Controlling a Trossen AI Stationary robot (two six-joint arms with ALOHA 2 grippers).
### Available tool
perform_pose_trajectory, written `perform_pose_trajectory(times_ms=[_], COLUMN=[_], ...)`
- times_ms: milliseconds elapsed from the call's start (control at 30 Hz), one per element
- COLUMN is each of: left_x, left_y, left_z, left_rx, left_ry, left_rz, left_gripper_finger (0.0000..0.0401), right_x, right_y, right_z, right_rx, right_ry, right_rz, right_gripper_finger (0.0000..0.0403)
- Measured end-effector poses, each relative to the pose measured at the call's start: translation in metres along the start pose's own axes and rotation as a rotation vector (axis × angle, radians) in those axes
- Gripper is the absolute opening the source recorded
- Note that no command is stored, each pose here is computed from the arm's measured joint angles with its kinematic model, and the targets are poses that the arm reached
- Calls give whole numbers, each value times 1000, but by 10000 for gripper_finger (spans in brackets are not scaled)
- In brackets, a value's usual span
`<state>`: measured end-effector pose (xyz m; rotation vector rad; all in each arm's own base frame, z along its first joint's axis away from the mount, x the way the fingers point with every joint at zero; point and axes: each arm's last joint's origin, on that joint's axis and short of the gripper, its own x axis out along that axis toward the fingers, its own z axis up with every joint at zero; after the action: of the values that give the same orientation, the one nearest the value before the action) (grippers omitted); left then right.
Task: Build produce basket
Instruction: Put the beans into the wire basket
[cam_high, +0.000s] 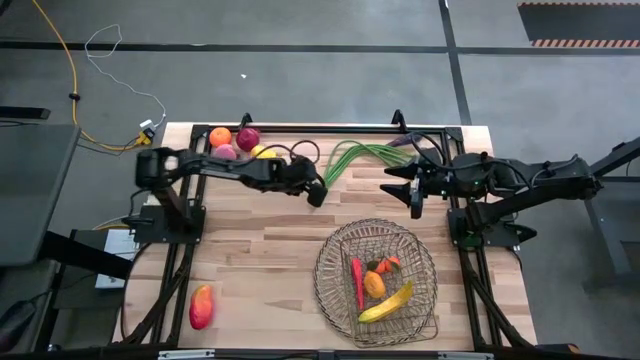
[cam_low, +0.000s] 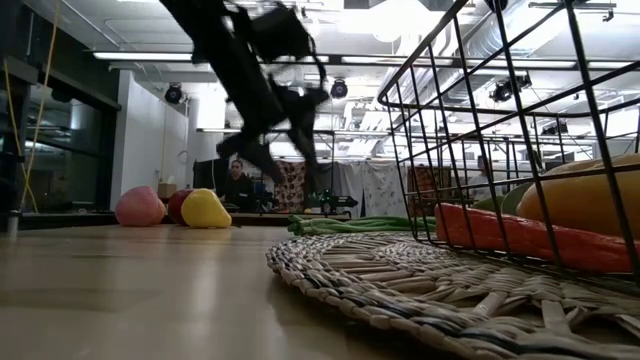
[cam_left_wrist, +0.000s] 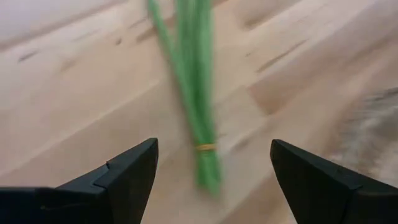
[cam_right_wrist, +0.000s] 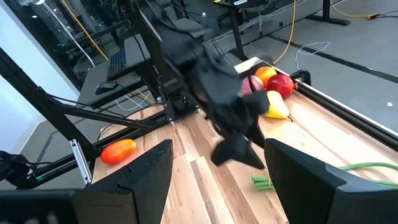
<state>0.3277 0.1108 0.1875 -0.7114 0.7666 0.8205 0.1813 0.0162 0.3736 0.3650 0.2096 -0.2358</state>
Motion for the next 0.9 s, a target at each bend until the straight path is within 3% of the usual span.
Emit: perform_pose_trajectory(times_ms=[300, 700, 900], left_x=[48, 64, 64], left_y=[-1, -1, -7], left_z=[-9, -19, -27], left_rx=[30, 37, 125], left_ry=[71, 109, 66], left_rz=[16, 32, 84], left_gripper_finger=[298, 295, 252], right_x=[0, 0, 0], right_y=[0, -1, -1], right_z=[0, 0, -1], right_rx=[-1, -2, -6], right_ry=[1, -7, 7], right_rz=[-5, -23, -30], right_gripper_finger=[245, 245, 245])
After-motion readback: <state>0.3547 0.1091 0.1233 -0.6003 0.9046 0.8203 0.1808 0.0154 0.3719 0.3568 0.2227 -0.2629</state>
